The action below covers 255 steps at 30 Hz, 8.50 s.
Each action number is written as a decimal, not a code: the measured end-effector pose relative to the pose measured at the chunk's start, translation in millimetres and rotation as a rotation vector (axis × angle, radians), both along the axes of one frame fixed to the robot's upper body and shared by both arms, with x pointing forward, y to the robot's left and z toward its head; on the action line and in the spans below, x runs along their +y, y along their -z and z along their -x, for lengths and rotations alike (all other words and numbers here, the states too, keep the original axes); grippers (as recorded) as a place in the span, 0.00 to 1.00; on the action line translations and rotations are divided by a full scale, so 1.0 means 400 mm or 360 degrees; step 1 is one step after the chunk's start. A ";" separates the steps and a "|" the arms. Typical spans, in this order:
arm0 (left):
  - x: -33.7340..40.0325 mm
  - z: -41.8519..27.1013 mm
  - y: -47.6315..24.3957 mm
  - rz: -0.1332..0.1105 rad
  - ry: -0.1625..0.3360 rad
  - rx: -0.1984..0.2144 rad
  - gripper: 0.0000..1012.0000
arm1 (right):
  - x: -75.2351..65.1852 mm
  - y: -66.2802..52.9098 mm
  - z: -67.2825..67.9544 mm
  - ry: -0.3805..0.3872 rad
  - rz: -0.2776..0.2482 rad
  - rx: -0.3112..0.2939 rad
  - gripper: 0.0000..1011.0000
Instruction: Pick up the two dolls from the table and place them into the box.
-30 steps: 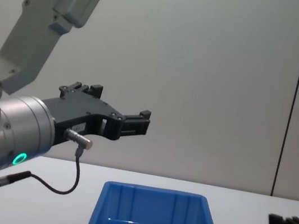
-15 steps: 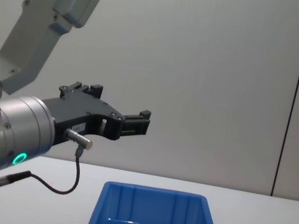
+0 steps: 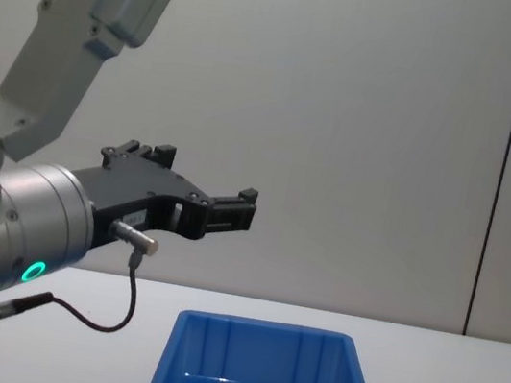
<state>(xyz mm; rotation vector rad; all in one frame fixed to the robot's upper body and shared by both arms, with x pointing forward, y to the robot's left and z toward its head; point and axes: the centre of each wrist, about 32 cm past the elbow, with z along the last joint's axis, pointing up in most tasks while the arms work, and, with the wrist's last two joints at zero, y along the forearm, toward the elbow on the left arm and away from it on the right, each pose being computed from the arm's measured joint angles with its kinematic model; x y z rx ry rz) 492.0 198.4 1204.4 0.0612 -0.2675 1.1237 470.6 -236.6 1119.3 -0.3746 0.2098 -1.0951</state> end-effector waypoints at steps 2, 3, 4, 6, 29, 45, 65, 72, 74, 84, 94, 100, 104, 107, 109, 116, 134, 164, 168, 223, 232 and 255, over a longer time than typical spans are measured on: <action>0.000 0.000 0.000 0.0000 0.0000 0.0000 0.99 | 0.002 0.002 -0.002 0.0004 -0.0001 0.0008 0.98; 0.000 0.000 0.000 0.0000 0.0000 0.0000 0.99 | 0.006 0.005 -0.004 0.0009 -0.0003 0.0017 0.94; 0.000 0.000 0.000 0.0000 0.0000 0.0000 0.99 | 0.007 0.006 -0.004 0.0011 -0.0004 0.0021 0.91; 0.000 0.000 0.000 0.0000 0.0000 0.0000 0.99 | 0.010 0.008 -0.007 0.0018 -0.0007 0.0027 0.87; 0.000 0.000 0.000 0.0000 0.0000 0.0000 0.99 | 0.032 0.005 -0.020 0.0163 -0.0011 0.0026 0.37; 0.000 0.000 0.000 0.0000 0.0000 0.0000 0.99 | 0.047 -0.054 -0.018 0.0144 -0.0043 -0.0248 0.38; 0.000 0.000 0.000 0.0000 0.0000 0.0000 0.99 | 0.127 -0.134 -0.059 -0.0205 -0.0104 -0.0361 0.38; 0.000 0.000 0.000 0.0000 0.0000 0.0000 0.99 | 0.158 -0.136 -0.080 -0.0263 -0.0105 -0.0334 0.61; 0.000 0.000 0.000 0.0000 0.0000 0.0000 0.99 | 0.165 -0.136 -0.085 -0.0273 -0.0106 -0.0332 0.68; 0.000 0.000 0.000 0.0000 0.0000 0.0000 0.99 | 0.175 -0.134 -0.090 -0.0293 -0.0104 -0.0376 0.94; 0.000 0.000 0.000 0.0000 0.0000 0.0000 0.99 | 0.121 -0.129 -0.067 -0.0263 -0.0107 -0.0432 0.99; 0.000 0.000 0.000 0.0000 0.0000 0.0000 0.99 | 0.076 -0.118 -0.054 -0.0257 -0.0108 -0.0423 0.99; 0.000 0.000 0.000 0.0000 0.0000 0.0000 0.99 | 0.044 -0.109 -0.045 -0.0256 -0.0102 -0.0414 0.99; 0.000 0.000 0.000 0.0000 0.0000 0.0000 0.99 | 0.020 -0.101 -0.037 -0.0260 -0.0098 -0.0407 0.99; 0.000 0.000 0.000 0.0000 0.0000 0.0001 0.99 | 0.012 -0.099 -0.035 -0.0260 -0.0096 -0.0405 0.99; 0.007 0.007 -0.001 -0.0009 -0.0015 0.0008 0.99 | -0.014 -0.093 -0.027 -0.0260 -0.0092 -0.0397 0.99; 0.072 0.096 0.018 -0.0074 -0.0169 0.0157 0.99 | -0.041 -0.087 -0.018 -0.0261 -0.0084 -0.0390 0.99; 0.166 0.116 0.165 -0.0102 -0.0153 0.0496 0.99 | -0.048 -0.085 -0.016 -0.0262 -0.0082 -0.0388 0.99; 0.176 0.110 0.186 -0.0098 -0.0152 0.0524 0.99 | -0.048 -0.085 -0.016 -0.0262 -0.0082 -0.0388 0.99; 0.216 0.046 0.210 -0.0082 -0.0060 0.0586 0.39 | -0.048 -0.085 -0.016 -0.0262 -0.0081 -0.0388 0.99; 0.185 0.000 0.135 -0.0126 0.0014 0.0411 0.33 | -0.048 -0.085 -0.016 -0.0262 -0.0081 -0.0388 0.99; 0.017 -0.147 0.019 -0.0150 0.0380 0.0138 0.71 | -0.048 -0.085 -0.016 -0.0262 -0.0081 -0.0388 0.99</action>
